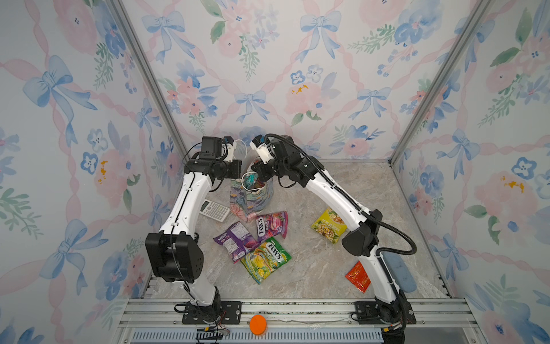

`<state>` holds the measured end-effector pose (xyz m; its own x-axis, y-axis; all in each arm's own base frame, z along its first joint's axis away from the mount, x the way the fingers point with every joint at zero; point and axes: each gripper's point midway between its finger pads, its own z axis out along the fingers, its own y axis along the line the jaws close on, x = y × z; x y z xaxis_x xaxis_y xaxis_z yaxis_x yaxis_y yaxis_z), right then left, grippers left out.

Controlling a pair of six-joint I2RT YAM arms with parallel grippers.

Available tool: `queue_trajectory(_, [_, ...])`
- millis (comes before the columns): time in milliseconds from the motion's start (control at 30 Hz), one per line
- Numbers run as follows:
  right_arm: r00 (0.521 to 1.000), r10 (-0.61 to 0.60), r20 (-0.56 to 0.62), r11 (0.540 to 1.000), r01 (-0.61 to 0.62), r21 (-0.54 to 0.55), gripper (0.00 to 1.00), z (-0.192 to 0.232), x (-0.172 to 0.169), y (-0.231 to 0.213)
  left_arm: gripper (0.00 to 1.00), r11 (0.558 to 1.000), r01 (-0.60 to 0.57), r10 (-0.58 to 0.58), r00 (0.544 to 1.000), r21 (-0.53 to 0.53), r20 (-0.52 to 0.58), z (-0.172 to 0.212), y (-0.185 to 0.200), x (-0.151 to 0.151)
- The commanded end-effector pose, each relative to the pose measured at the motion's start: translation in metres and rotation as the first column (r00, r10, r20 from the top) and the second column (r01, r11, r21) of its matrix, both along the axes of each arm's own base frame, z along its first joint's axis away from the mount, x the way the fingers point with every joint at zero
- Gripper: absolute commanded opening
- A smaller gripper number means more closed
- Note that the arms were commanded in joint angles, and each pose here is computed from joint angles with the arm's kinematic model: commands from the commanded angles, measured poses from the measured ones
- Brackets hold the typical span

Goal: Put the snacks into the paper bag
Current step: 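Lower the teal bag into the paper bag and open the right gripper, then move the right gripper away from the paper bag to the yellow chips bag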

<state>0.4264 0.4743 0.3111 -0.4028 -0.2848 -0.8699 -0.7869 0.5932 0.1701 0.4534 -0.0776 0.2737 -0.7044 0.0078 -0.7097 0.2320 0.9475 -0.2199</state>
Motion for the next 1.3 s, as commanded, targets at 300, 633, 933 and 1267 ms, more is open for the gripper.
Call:
queue_trajectory(300, [0.999, -0.048, 0.014, 0.985, 0.045, 0.169, 0.0, 0.027, 0.027, 0.006, 0.0, 1.0, 0.005, -0.005, 1.0, -0.024, -0.022, -0.002, -0.001, -0.005])
queue_trajectory(633, [0.999, -0.036, -0.015, 0.99, 0.038, 0.134, 0.37, 0.029, 0.013, -0.005, 0.0, 1.0, 0.001, -0.001, 1.0, -0.018, -0.024, -0.003, 0.0, -0.006])
queue_trajectory(933, [0.993, -0.091, 0.072, 0.979, 0.076, 0.192, 0.82, 0.086, -0.008, -0.039, 0.0, 1.0, -0.004, 0.004, 1.0, -0.013, -0.026, -0.005, 0.001, -0.005])
queue_trajectory(1267, [0.959, -0.269, 0.088, 0.941, 0.242, 0.236, 0.97, 0.106, -0.016, -0.107, 0.0, 1.0, -0.011, 0.011, 1.0, -0.005, -0.026, -0.005, 0.003, -0.005])
